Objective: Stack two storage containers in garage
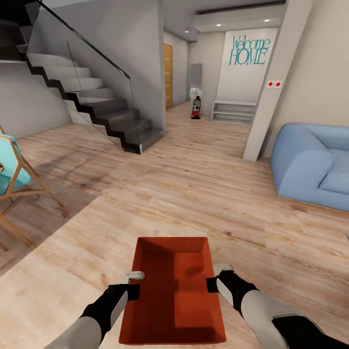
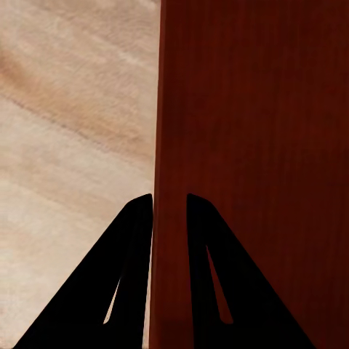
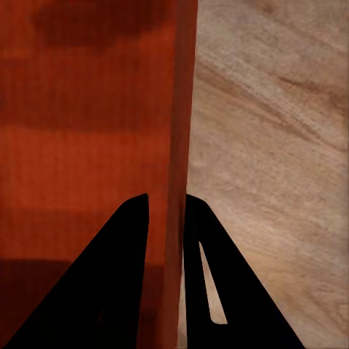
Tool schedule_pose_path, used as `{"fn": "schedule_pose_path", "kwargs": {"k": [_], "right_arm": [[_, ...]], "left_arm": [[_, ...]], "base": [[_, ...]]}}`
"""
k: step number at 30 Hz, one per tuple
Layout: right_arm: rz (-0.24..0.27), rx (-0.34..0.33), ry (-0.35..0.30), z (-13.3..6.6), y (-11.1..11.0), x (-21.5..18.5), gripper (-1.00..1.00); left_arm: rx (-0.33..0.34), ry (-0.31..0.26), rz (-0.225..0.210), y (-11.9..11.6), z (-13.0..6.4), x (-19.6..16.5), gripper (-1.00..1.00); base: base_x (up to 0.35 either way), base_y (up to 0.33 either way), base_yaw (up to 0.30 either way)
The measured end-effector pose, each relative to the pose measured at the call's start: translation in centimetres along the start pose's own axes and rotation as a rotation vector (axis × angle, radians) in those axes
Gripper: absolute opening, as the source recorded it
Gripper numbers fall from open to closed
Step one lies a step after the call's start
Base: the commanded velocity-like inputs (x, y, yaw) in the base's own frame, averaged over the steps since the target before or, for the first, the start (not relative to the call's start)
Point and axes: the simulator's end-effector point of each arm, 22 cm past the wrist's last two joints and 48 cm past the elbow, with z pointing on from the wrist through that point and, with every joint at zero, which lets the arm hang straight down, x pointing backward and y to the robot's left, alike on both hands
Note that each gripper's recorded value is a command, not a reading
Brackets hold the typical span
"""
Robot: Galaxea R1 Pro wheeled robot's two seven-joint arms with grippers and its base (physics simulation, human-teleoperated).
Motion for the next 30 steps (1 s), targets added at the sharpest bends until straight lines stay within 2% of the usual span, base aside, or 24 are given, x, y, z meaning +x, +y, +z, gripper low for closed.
{"fn": "schedule_pose_path", "kwargs": {"k": [12, 30], "right_arm": [[0.0, 0.0, 0.0, 0.0, 0.0, -0.01, -1.0], [0.0, 0.0, 0.0, 0.0, 0.0, 0.0, -1.0]], "left_arm": [[0.0, 0.0, 0.0, 0.0, 0.0, -0.03, -1.0], [0.0, 0.0, 0.0, 0.0, 0.0, 0.01, -1.0]], "base": [[0.346, 0.118, -0.139], [0.346, 0.118, -0.008]]}}
